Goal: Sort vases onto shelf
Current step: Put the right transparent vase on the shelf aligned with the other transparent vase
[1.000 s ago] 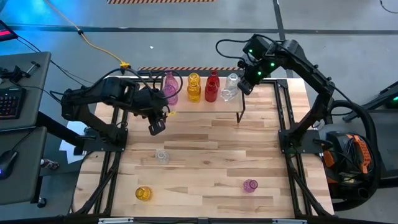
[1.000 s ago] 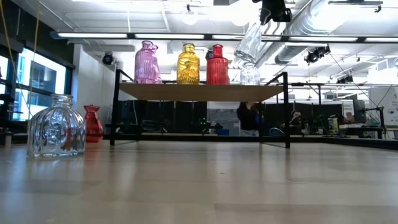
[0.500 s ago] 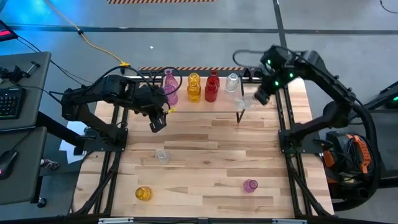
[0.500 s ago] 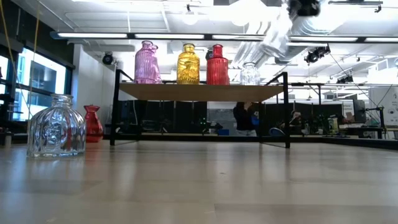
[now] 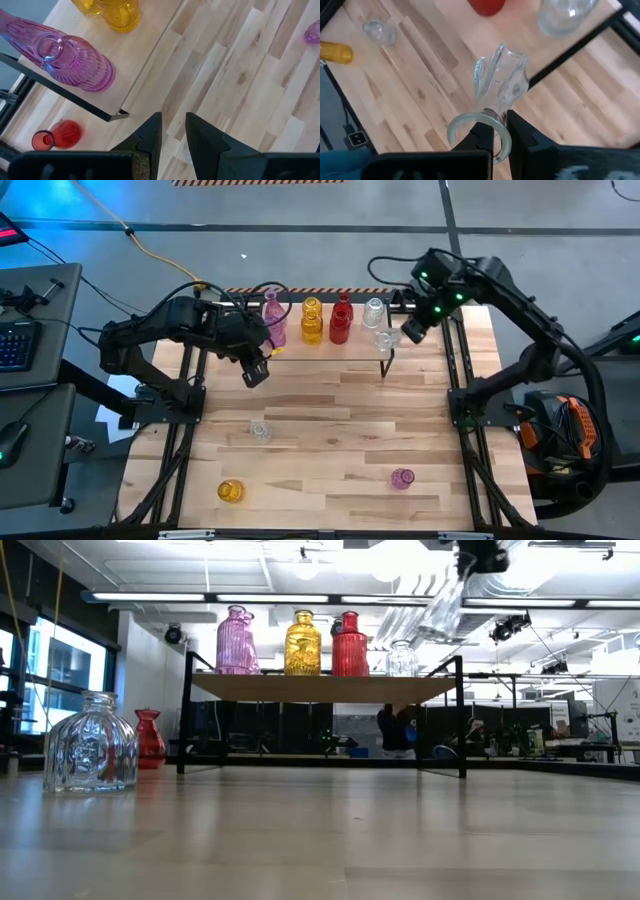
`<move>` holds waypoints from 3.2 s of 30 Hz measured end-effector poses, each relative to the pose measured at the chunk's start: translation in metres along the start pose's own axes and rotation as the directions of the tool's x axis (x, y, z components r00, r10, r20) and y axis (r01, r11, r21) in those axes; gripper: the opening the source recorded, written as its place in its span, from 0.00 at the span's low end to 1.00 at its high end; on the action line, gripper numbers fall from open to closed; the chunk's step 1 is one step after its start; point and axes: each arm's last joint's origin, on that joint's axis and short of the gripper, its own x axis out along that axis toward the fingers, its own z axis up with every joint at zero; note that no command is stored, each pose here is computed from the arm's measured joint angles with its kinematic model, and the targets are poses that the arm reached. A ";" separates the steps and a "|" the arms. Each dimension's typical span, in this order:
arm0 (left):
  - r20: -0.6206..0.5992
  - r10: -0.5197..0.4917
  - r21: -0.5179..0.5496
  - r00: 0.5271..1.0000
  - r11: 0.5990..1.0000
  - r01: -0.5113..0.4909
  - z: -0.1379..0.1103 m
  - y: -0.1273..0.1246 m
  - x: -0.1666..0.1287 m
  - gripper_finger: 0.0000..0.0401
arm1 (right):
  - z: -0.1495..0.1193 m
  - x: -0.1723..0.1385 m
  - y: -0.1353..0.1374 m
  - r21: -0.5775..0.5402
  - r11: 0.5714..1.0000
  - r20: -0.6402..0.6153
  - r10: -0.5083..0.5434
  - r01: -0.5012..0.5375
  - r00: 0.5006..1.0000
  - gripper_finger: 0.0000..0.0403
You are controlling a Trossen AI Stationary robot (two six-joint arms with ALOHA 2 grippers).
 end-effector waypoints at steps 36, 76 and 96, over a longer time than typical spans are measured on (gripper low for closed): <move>0.029 0.003 -0.005 1.000 1.000 -0.003 0.002 -0.001 0.000 0.19 | 0.047 0.059 -0.010 -0.194 0.978 -0.139 -0.100 0.072 0.985 0.01; 0.028 0.003 0.012 1.000 1.000 -0.003 0.002 -0.001 0.000 0.19 | 0.069 0.075 -0.011 -0.182 0.973 -0.017 -0.149 0.143 0.989 0.17; 0.030 0.002 -0.005 1.000 1.000 -0.002 0.002 -0.001 0.000 0.19 | 0.070 0.062 -0.010 -0.187 0.968 -0.005 -0.172 0.168 0.985 0.17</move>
